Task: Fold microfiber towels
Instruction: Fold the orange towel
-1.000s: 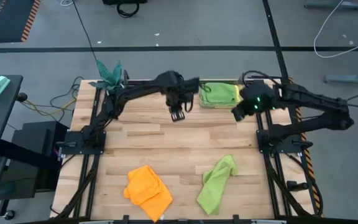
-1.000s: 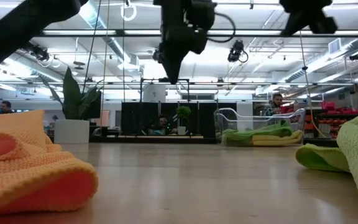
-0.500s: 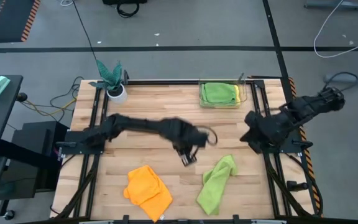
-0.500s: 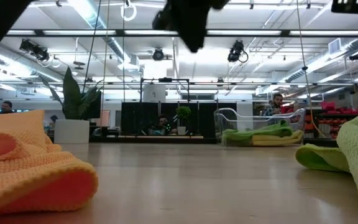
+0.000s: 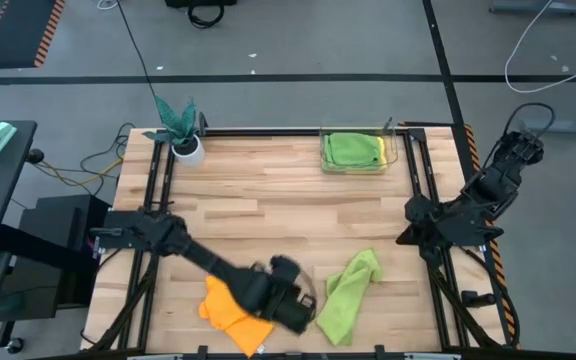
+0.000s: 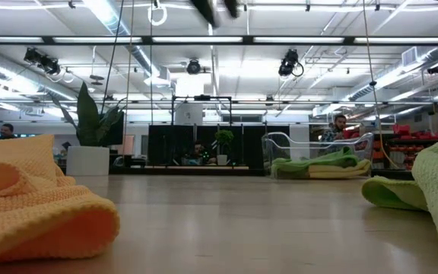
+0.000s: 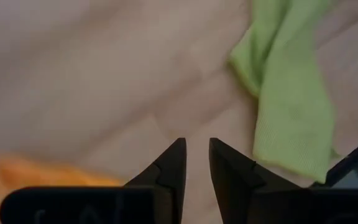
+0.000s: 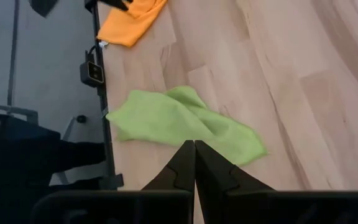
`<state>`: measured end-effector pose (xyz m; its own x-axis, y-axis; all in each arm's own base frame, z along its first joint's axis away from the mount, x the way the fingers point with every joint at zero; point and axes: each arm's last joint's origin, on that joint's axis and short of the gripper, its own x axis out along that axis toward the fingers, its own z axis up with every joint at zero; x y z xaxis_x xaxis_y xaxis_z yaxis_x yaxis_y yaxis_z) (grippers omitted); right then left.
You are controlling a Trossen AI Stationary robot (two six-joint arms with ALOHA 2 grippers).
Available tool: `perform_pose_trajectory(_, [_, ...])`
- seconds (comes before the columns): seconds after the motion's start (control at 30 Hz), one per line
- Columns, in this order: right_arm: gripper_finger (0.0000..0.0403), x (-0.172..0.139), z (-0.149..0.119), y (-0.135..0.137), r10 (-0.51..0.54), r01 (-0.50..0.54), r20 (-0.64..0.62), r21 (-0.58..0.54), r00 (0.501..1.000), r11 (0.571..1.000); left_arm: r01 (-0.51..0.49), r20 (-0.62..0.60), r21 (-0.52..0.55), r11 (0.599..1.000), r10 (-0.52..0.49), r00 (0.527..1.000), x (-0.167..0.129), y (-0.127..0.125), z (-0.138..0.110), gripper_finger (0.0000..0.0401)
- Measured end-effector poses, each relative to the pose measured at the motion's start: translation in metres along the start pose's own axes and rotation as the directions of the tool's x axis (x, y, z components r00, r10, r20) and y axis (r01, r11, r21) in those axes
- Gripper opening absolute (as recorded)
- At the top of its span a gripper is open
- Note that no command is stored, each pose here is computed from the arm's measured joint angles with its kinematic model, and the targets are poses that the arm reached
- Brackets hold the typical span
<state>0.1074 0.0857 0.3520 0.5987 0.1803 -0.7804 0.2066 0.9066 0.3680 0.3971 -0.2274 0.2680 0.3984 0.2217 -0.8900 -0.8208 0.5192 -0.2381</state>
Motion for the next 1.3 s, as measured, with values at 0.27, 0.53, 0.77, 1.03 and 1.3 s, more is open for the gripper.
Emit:
perform_pose_trajectory(0.27, [0.0015, 0.001, -0.005, 0.006, -0.012, 0.013, 0.024, -0.032, 1.0, 0.999, -0.039, -0.033, -0.263, 0.964, 0.032, 0.999, 0.011, 0.01, -0.057, 0.0076])
perform_pose_trajectory(0.53, [0.0016, 0.011, -0.006, 0.014, -0.052, 0.053, 0.017, -0.054, 0.999, 0.997, -0.345, -0.196, -0.192, 0.919, 0.308, 0.931, 0.002, 0.037, -0.067, 0.0072])
perform_pose_trajectory(0.77, [0.0016, 0.022, -0.008, 0.023, -0.08, 0.079, -0.009, -0.066, 0.997, 0.995, -0.395, -0.349, -0.08, 0.915, 0.346, 0.871, -0.001, 0.041, -0.079, 0.0078])
perform_pose_trajectory(1.03, [0.0016, 0.03, -0.018, 0.034, -0.087, 0.081, -0.046, -0.127, 0.995, 0.989, -0.497, -0.51, 0.027, 0.867, 0.439, 0.739, -0.004, 0.057, -0.12, 0.01])
perform_pose_trajectory(1.3, [0.0016, 0.033, -0.02, 0.042, -0.05, 0.044, -0.043, -0.136, 0.998, 0.99, -0.473, -0.51, 0.117, 0.873, 0.461, 0.726, 0.003, 0.066, -0.137, 0.0125])
